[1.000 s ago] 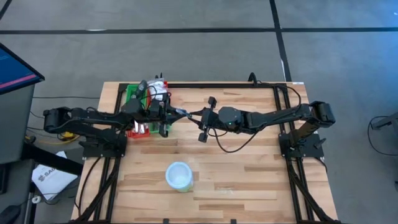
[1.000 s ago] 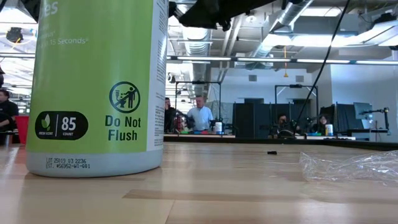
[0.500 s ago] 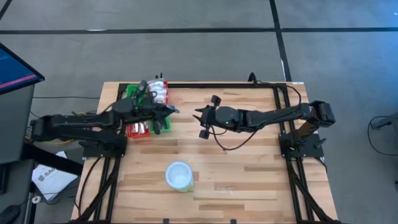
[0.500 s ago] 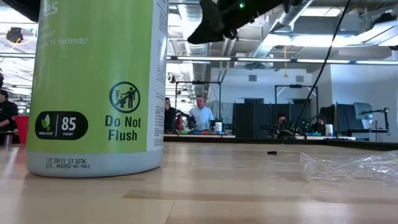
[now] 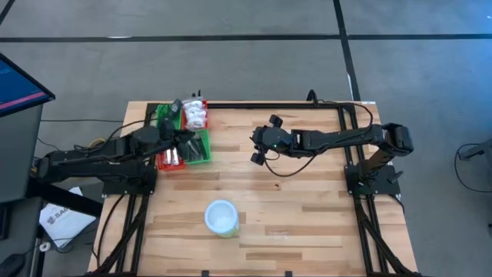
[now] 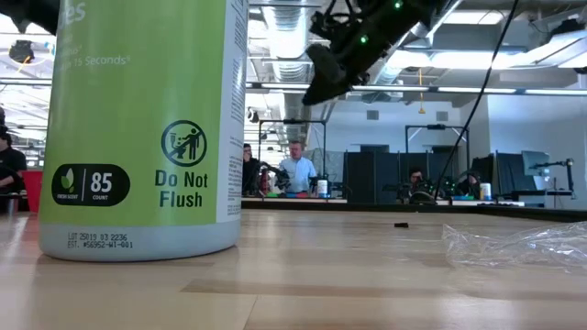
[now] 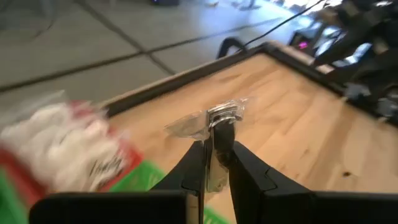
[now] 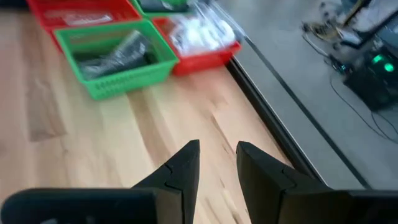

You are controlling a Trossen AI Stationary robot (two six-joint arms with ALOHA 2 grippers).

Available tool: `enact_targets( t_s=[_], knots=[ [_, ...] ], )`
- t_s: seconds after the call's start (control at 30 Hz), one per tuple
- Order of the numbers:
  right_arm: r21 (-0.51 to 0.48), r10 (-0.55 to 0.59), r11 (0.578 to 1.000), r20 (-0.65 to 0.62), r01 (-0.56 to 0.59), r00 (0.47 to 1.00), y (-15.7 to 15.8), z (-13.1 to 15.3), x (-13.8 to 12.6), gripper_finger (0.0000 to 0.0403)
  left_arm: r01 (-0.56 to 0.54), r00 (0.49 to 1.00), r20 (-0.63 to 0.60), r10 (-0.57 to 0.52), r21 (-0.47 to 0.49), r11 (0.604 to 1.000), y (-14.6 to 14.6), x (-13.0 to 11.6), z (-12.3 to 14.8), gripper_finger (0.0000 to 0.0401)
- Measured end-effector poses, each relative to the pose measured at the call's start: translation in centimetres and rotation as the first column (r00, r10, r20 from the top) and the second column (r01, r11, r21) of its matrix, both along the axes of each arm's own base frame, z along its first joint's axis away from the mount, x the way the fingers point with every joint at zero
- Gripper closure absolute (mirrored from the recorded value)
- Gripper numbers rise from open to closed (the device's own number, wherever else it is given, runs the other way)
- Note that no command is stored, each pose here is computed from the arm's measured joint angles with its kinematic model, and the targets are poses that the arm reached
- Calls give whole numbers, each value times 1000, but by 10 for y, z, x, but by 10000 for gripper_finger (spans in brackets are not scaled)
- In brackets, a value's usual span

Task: Pick & Place Travel size toiletries
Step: Put the silver nail cutter into the bottom red bin

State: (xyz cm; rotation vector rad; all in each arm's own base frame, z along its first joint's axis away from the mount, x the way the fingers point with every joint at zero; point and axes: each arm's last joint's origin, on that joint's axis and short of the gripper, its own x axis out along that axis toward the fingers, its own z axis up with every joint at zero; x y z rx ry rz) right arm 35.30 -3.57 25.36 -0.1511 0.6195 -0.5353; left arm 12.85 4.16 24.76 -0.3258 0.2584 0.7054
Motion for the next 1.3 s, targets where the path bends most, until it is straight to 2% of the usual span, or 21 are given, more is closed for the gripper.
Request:
enact_targets(
  t_s=[0.2,0.53,0.7,1.07,1.3],
  knots=[
    [26,-51,998,-48,53,998,-10,-5,-5,305,-116,990,-95,108,-79,990,0,-7,-13,368],
    [33,-69,997,-101,72,993,-15,-11,-10,305,-235,959,-208,192,-208,949,-2,-19,-29,368],
    [37,-71,996,-101,75,992,-15,-11,-10,305,-279,942,-259,216,-241,930,-3,-25,-34,368],
    [50,-61,996,-126,68,990,-8,-14,-11,305,-371,914,-288,287,-298,880,-1,-31,-39,368],
    [50,-61,996,-136,68,989,-8,-14,-12,305,-395,896,-351,271,-356,847,5,-26,-45,368]
  ],
)
